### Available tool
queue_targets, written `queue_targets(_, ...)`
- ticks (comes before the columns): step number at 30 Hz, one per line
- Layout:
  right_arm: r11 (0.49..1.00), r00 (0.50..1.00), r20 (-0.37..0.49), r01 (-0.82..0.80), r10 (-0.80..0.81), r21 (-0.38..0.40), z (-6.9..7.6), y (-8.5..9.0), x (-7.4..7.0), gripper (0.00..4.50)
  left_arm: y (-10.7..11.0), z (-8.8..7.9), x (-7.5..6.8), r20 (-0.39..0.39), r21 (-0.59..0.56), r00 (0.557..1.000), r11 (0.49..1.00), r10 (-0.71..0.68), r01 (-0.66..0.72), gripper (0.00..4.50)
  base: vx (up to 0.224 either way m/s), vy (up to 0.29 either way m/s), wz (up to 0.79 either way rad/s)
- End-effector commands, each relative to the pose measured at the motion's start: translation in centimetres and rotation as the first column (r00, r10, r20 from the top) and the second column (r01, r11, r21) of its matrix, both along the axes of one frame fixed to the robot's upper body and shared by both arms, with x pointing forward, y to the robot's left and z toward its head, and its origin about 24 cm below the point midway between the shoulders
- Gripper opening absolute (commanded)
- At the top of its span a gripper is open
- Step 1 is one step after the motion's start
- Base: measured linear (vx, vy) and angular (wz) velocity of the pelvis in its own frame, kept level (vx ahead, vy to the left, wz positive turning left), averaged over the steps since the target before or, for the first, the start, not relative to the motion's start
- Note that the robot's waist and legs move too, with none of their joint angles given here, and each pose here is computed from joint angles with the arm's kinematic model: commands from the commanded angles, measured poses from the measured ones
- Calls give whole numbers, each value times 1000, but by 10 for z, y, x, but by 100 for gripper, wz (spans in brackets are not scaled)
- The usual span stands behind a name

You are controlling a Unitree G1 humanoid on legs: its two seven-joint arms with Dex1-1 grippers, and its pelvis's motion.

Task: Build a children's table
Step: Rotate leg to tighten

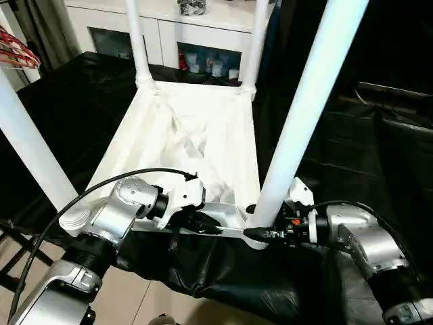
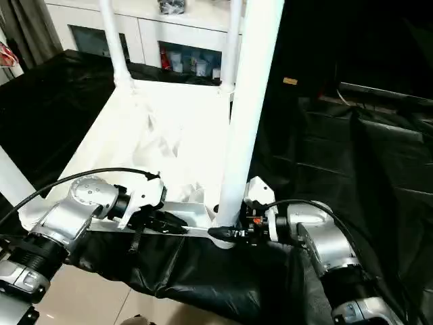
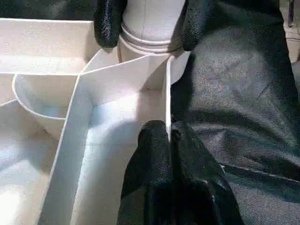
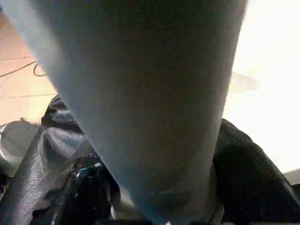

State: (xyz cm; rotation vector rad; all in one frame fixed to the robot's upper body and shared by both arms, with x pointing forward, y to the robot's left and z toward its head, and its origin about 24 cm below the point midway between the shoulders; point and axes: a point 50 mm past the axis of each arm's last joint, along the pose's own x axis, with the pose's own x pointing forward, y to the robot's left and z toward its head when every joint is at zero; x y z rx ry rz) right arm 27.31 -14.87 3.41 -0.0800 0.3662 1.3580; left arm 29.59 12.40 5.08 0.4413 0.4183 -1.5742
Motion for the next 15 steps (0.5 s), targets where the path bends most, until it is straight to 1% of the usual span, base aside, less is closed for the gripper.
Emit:
queue_targets(1,999,999,-11,-37,37,32,-4,16,-6,249,-14,12,7,56,-69,998,997,29,-25,0,0,0,0)
queue_targets(2,999,1000,0,-3,3,40,-5,17,-4,249,-15,12,9,63,-77,997,996,54,-49,0,0,0,0)
queue_targets(3,994,996,10,87,-88,66,-6,19,0,249,-19,11,13,74,-92,991,990,116,-109,0,0,0,0)
queue_targets(4,994,996,10,87,-88,66,-6,19,0,249,-19,11,13,74,-92,991,990,116,-109,0,0,0,0)
queue_targets(5,988,990,24,137,-139,71,-7,20,3,249,-21,11,15,81,-103,986,985,146,-138,0,0,0,0)
queue_targets(7,962,964,42,258,-263,87,-10,24,10,248,-28,11,18,95,-130,971,970,218,-205,0,0,0,0)
queue_targets(8,954,956,46,285,-290,89,-10,25,11,248,-30,11,19,100,-134,967,966,234,-220,0,0,0,0)
queue_targets(9,940,941,47,330,-335,93,-12,27,14,248,-33,11,20,106,-142,961,960,257,-241,0,0,0,0)
queue_targets(10,908,909,47,407,-413,104,-14,31,17,248,-40,10,23,116,-156,945,945,305,-286,0,0,0,0)
queue_targets(12,873,876,44,473,-480,123,-15,37,20,248,-48,9,24,125,-171,929,930,348,-325,0,0,0,0)
queue_targets(13,842,844,49,525,-534,124,-16,41,22,248,-55,9,24,133,-178,920,922,368,-343,0,0,0,0)
queue_targets(14,842,844,49,525,-534,124,-16,41,22,248,-55,9,24,133,-178,920,922,368,-343,0,0,0,0)
queue_targets(15,818,819,53,563,-571,119,-17,44,24,248,-60,9,24,141,-182,914,918,380,-353,0,0,0,0)
